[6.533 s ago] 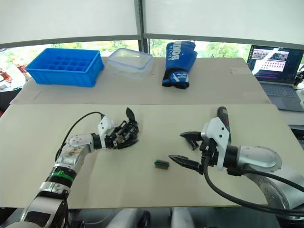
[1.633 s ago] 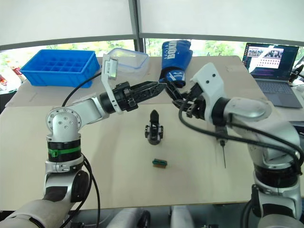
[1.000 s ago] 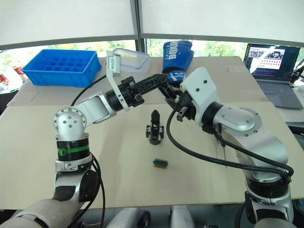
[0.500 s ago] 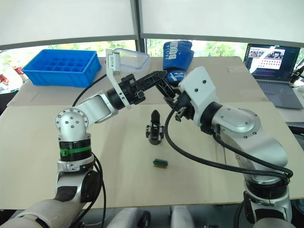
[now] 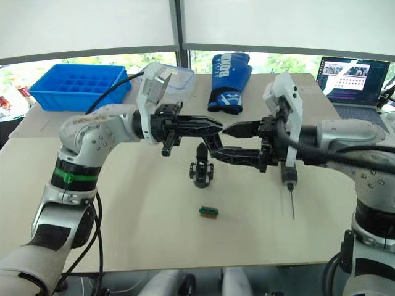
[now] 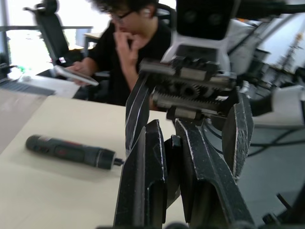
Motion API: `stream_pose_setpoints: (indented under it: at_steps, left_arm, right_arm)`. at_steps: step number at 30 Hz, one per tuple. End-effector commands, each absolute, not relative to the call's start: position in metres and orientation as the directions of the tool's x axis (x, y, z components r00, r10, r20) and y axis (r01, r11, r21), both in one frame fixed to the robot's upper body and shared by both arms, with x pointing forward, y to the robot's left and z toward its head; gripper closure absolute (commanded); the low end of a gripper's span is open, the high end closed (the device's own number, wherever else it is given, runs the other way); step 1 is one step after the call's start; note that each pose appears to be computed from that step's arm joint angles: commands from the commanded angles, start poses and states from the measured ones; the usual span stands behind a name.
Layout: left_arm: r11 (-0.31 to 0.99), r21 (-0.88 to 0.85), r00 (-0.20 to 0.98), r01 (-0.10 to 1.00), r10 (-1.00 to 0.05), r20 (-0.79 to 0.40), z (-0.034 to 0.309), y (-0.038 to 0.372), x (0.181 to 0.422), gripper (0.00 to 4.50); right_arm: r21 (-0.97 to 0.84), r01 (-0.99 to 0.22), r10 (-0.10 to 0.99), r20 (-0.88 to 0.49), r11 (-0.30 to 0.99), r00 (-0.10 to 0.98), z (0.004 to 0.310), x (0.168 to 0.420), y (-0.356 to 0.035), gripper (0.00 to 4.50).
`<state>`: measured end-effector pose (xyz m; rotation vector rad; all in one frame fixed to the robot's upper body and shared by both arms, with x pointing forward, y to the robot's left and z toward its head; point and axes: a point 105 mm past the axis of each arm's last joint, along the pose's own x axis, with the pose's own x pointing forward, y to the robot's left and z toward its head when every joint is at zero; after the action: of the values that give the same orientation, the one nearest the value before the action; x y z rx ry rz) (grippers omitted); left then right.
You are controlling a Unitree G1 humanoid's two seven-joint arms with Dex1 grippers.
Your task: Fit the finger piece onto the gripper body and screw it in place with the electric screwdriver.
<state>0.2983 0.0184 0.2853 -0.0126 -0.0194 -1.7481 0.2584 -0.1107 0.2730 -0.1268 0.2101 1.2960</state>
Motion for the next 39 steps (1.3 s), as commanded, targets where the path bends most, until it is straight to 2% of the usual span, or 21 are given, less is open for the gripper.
stream_pose_setpoints:
  at_steps: [1, 3, 8, 18, 24, 25, 32, 34, 37, 39]
  left_arm:
    - [-0.243, 0.064, -0.244, 0.968, -0.970, 0.003, 0.292, 0.017, 0.293, 4.50]
    - [-0.253, 0.073, -0.253, 0.965, -0.967, -0.005, 0.292, 0.017, 0.292, 4.50]
    - [-0.246, 0.063, -0.247, 0.967, -0.969, 0.005, 0.294, 0.019, 0.293, 4.50]
    - [-0.235, 0.054, -0.236, 0.970, -0.972, 0.010, 0.296, 0.023, 0.293, 4.50]
    - [-0.233, 0.051, -0.234, 0.971, -0.972, 0.005, 0.293, 0.024, 0.293, 4.50]
    - [-0.234, 0.051, -0.234, 0.971, -0.972, 0.003, 0.293, 0.024, 0.293, 4.50]
    - [-0.235, 0.050, -0.235, 0.971, -0.972, 0.002, 0.291, 0.022, 0.293, 4.50]
    - [-0.237, 0.049, -0.237, 0.970, -0.972, 0.002, 0.290, 0.021, 0.293, 4.50]
    - [-0.240, 0.050, -0.241, 0.969, -0.971, 0.002, 0.290, 0.021, 0.293, 4.50]
    - [-0.241, 0.050, -0.242, 0.969, -0.970, 0.001, 0.290, 0.021, 0.293, 4.50]
  right_arm:
    - [0.048, -0.976, 0.955, -0.223, 0.212, 0.197, 0.277, 0.259, -0.102, 0.65]
    - [0.046, -0.976, 0.955, -0.221, 0.214, 0.199, 0.277, 0.265, -0.097, 0.65]
    - [0.026, -0.981, 0.955, -0.237, 0.191, 0.180, 0.281, 0.268, -0.095, 2.09]
    - [-0.031, -0.988, 0.949, -0.274, 0.150, 0.153, 0.281, 0.270, -0.093, 2.09]
    - [-0.035, -0.989, 0.956, -0.255, 0.143, 0.147, 0.285, 0.271, -0.091, 3.91]
    - [-0.036, -0.989, 0.956, -0.253, 0.142, 0.146, 0.285, 0.271, -0.091, 4.09]
    - [-0.033, -0.986, 0.955, -0.246, 0.163, 0.166, 0.287, 0.274, -0.093, 4.09]
    - [-0.023, -0.988, 0.957, -0.246, 0.152, 0.153, 0.288, 0.271, -0.092, 2.97]
    - [-0.052, -0.987, 0.958, -0.238, 0.153, 0.161, 0.290, 0.270, -0.091, 2.07]
    - [-0.050, -0.987, 0.959, -0.233, 0.154, 0.161, 0.291, 0.271, -0.091, 2.07]
